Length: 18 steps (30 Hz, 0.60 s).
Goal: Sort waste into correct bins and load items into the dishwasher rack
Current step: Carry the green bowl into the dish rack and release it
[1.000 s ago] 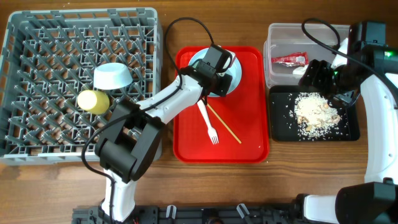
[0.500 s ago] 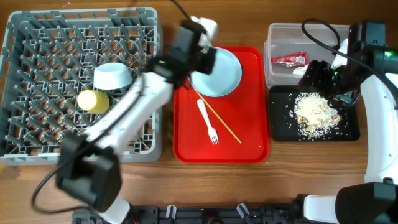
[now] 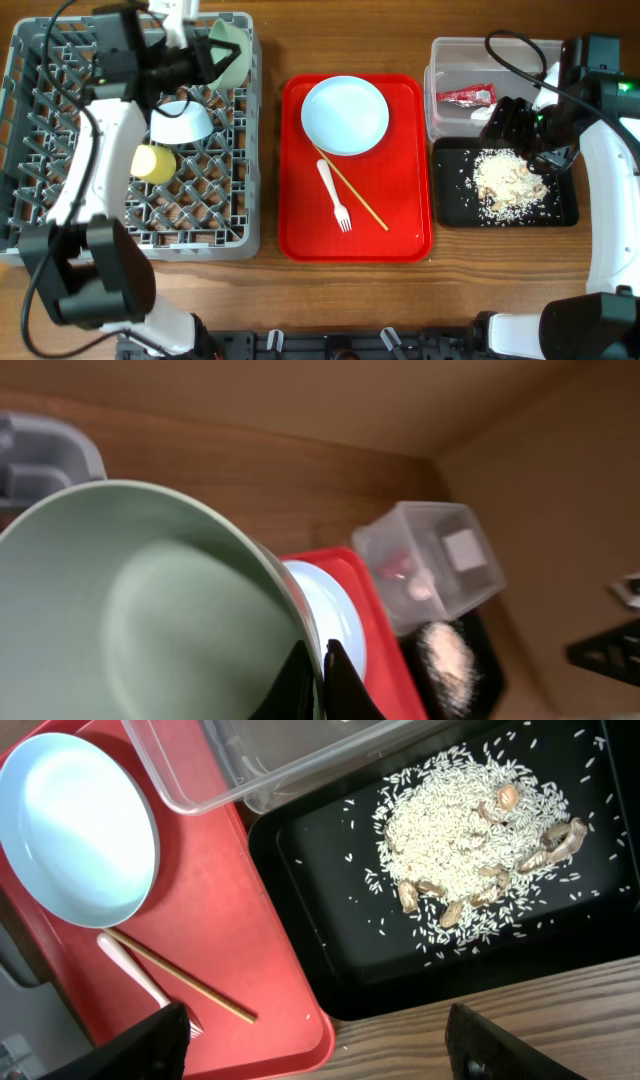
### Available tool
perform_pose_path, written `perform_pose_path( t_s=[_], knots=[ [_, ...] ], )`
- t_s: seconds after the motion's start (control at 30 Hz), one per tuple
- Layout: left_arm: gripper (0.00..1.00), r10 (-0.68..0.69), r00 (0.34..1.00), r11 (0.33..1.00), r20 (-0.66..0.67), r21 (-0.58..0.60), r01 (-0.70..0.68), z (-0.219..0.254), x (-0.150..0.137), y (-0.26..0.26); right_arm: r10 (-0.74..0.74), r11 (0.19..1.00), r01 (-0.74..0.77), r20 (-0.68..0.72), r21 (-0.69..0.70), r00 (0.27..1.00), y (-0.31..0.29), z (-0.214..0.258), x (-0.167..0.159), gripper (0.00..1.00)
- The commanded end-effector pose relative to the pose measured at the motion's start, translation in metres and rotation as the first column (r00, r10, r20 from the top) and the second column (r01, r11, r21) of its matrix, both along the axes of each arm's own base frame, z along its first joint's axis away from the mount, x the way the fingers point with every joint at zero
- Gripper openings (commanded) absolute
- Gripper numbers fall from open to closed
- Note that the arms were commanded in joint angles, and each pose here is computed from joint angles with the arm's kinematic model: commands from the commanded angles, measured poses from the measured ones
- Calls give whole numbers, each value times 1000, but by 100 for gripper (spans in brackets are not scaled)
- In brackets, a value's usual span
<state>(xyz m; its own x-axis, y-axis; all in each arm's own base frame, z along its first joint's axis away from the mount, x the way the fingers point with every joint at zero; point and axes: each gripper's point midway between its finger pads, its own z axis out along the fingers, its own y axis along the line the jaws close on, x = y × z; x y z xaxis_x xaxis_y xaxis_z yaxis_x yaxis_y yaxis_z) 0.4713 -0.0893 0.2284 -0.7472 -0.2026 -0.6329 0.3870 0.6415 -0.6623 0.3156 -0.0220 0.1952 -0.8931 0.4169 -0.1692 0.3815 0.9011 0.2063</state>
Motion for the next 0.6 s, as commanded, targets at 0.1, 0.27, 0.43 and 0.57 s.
perform_pose_path(
  t_s=[0.1, 0.27, 0.43, 0.57],
  knots=[
    [4, -150, 986, 956, -68, -265, 127, -27, -6, 20, 14, 1000, -13, 8, -19, 1000, -3, 3, 2, 82],
    [4, -127, 988, 947, -89, -307, 94, -40, 1, 41, 14, 1000, -13, 3, -18, 1000, -3, 3, 1, 82],
    [4, -98, 990, 948, -100, -312, 62, -51, 5, 57, 14, 1000, -14, 4, -13, 1000, -2, 3, 1, 82],
    [4, -76, 991, 948, -112, -316, 37, -60, 8, 68, 15, 1000, -15, 1, -10, 1000, -2, 3, 0, 82]
  ],
)
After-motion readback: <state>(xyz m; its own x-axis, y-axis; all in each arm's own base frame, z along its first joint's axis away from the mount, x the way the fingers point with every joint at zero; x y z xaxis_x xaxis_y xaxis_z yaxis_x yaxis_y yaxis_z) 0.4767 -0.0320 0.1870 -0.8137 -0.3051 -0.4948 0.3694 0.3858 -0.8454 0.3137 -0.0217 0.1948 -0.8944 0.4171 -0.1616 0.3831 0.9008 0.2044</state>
